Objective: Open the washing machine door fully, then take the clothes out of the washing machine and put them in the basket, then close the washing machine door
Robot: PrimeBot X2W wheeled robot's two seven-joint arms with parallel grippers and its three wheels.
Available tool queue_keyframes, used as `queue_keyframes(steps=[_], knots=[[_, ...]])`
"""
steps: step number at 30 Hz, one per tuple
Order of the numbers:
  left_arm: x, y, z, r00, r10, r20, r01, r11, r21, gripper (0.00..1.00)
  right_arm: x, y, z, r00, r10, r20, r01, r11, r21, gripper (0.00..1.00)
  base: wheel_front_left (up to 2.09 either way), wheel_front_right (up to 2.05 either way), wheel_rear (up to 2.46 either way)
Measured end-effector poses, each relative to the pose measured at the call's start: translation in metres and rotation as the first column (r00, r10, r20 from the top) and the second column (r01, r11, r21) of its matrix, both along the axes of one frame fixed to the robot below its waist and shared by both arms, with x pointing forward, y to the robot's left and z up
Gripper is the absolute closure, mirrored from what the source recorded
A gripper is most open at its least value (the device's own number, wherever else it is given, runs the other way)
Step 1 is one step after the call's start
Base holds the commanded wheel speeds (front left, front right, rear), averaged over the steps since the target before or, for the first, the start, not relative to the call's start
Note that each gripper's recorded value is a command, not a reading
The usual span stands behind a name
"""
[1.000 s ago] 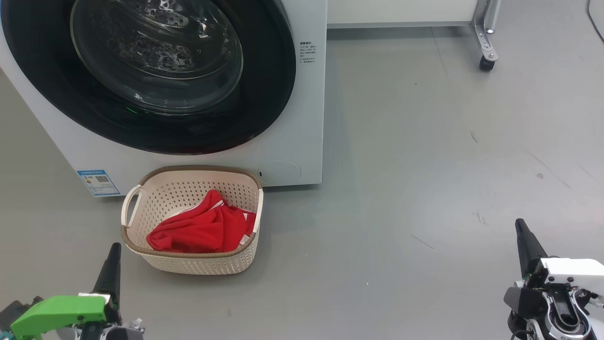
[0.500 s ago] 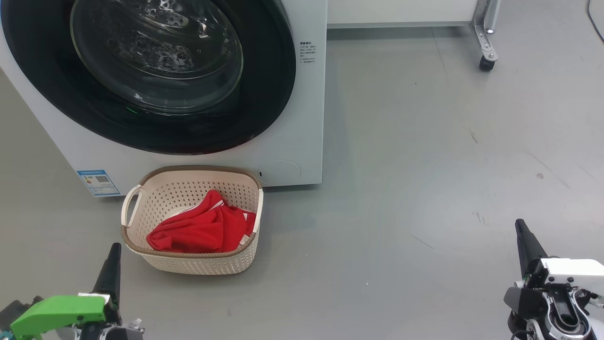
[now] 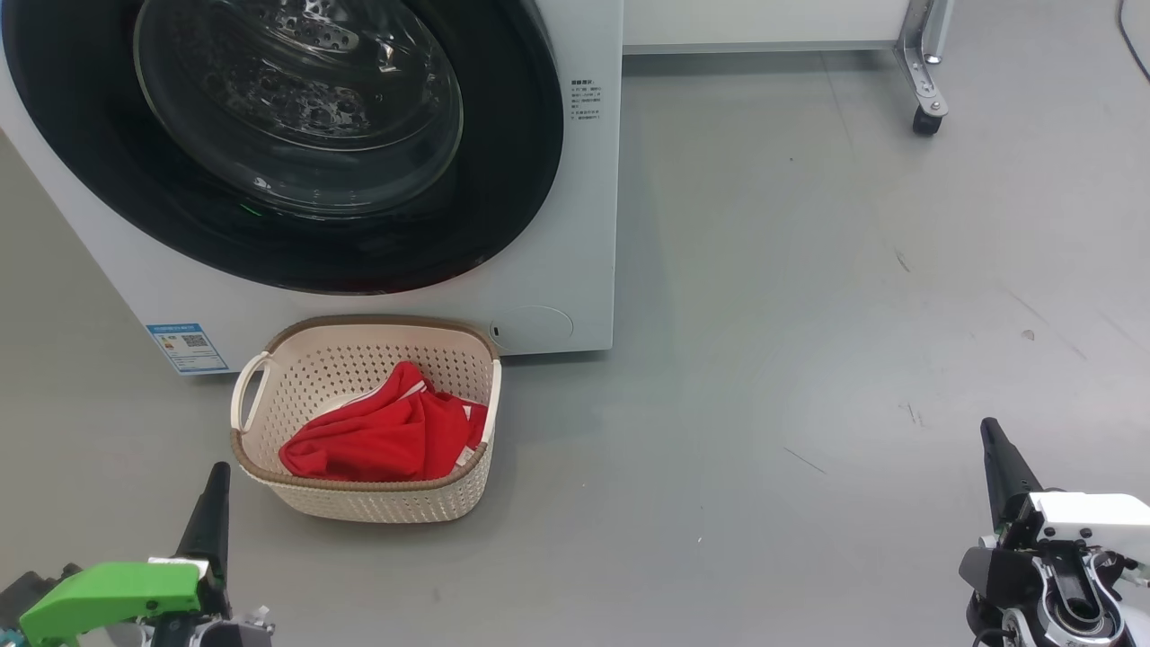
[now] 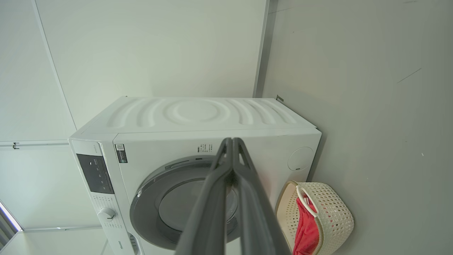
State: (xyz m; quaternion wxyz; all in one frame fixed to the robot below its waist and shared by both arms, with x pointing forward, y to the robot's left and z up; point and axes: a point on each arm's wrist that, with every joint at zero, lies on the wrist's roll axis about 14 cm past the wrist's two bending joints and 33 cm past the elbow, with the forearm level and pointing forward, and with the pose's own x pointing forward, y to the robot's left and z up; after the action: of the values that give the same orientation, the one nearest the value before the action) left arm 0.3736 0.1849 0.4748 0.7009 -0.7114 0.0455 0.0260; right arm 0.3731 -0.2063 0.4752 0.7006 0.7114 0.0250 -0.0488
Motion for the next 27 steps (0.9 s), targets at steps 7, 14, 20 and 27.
queue_keyframes(steps=[7,14,20,27], knots=[[0.0000,0.0002,-0.0001,1.000,0.001,0.000,-0.001,1.000,0.000,1.00,0.0000,0.0000,-0.0001,1.000,0.000,0.000,0.000,1.000,0.000,1.00,0.00,0.00,0.00],[0.0000,0.0004,0.0000,1.000,0.001,0.000,-0.001,1.000,0.000,1.00,0.0001,0.0003,0.0005,1.000,0.002,0.004,-0.002,1.000,0.000,1.00,0.00,0.00,0.00],[0.0001,0.0006,0.0001,1.000,0.002,0.000,-0.002,1.000,0.000,1.00,0.0000,0.0004,0.0005,1.000,0.003,0.004,-0.003,1.000,0.001,1.00,0.00,0.00,0.00],[0.0002,0.0010,0.0002,1.000,0.003,0.001,-0.003,1.000,0.000,1.00,0.0001,0.0004,0.0005,1.000,0.002,0.004,-0.002,1.000,0.001,1.00,0.00,0.00,0.00]])
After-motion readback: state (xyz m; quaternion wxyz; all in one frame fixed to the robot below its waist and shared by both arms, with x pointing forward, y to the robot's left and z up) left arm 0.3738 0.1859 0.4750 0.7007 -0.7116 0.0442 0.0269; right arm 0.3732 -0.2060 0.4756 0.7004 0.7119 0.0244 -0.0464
